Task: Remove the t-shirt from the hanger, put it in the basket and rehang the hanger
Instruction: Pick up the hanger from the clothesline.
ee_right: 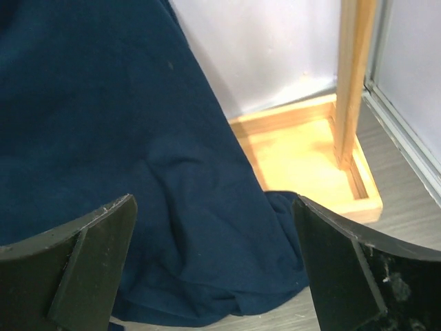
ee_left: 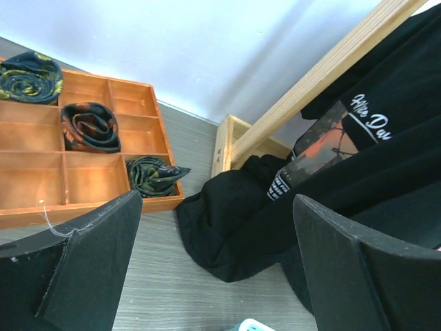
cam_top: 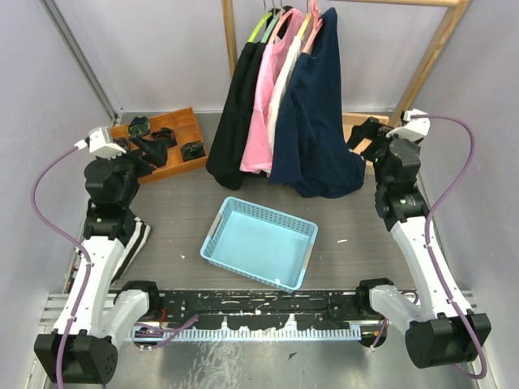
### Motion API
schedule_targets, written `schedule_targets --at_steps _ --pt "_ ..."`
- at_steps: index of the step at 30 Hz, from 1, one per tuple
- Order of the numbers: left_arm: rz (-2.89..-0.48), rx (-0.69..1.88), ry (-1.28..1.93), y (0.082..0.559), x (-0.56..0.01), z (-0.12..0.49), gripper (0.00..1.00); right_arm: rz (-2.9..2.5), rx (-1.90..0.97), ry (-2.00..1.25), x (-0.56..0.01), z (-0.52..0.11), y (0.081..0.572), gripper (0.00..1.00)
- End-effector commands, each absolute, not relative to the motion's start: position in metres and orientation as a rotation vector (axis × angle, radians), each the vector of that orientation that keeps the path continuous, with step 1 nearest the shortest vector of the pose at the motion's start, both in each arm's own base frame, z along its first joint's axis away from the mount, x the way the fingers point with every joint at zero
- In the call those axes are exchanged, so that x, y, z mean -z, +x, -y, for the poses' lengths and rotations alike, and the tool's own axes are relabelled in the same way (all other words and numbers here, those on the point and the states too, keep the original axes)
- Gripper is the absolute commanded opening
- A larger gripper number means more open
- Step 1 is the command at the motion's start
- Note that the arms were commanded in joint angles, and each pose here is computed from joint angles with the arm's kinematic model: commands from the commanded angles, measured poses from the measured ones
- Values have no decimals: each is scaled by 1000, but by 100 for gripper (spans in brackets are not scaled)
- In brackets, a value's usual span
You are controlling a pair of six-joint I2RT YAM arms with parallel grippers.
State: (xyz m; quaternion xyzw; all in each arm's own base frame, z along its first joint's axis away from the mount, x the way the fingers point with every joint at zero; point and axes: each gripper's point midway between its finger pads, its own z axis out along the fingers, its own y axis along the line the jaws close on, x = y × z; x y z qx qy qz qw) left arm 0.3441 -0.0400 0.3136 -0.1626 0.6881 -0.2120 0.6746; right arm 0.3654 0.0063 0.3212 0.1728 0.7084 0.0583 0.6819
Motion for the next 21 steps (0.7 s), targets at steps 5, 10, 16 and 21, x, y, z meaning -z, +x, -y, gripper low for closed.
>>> schedule_targets --at_steps 5,10,16,21 --pt "-1650 517 -378 343 -339 48 98 -1503 -205 272 -416 -21 352 100" --pt "-1687 521 -347 343 -347 53 98 -1469 -275 213 -451 -42 358 100" --pt "-1663 558 -279 343 -364 62 98 -1466 -227 160 -472 -85 374 100" --pt "-1668 556 -242 336 -371 64 98 -1454 -246 136 -491 -115 382 100"
